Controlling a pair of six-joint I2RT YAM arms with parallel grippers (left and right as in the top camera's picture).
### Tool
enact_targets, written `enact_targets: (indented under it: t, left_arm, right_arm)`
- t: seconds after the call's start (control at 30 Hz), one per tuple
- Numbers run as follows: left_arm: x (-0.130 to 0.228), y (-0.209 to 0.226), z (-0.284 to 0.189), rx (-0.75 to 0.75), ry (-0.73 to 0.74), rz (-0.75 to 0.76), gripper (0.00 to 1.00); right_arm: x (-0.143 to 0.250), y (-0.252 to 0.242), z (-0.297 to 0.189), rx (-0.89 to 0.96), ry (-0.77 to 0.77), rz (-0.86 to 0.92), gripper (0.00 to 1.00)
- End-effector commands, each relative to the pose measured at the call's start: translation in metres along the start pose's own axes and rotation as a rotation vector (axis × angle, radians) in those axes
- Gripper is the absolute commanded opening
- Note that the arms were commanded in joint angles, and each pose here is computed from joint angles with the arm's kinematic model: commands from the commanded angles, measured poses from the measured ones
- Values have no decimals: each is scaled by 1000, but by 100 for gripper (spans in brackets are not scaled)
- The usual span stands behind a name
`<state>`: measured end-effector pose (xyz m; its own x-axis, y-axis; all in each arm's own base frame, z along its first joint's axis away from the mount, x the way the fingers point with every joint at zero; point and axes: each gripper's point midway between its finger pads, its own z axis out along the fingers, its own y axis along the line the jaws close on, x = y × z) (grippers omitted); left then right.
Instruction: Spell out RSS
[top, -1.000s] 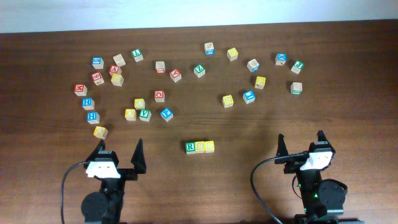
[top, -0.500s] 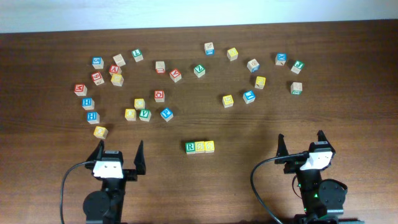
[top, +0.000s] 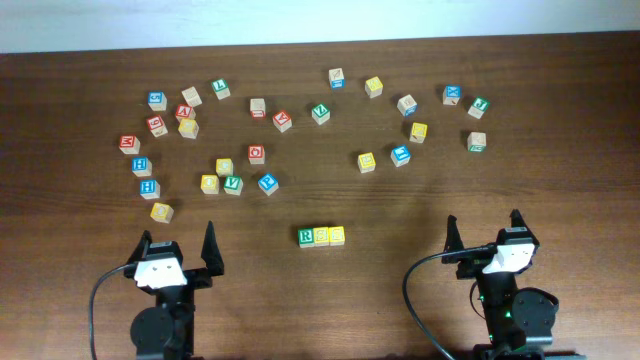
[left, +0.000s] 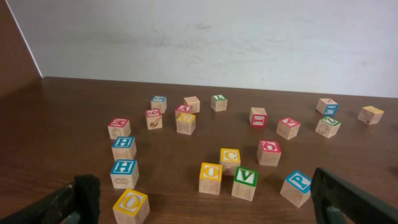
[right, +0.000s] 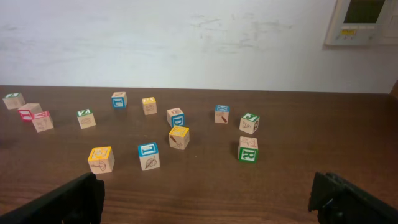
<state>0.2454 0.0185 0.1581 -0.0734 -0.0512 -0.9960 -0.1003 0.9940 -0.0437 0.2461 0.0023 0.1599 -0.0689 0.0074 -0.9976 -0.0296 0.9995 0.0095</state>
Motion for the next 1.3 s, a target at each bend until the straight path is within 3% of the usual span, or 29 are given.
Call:
enact_targets:
  t: [0.0,1.27]
  left_arm:
    - [1,3,0,-17,-4,44,99]
    - [1,-1,0,9,-2,65,99]
  right_arm:
    - [3,-3,0,16,3,11,98]
    - [4,7,0,-19,7,4,98]
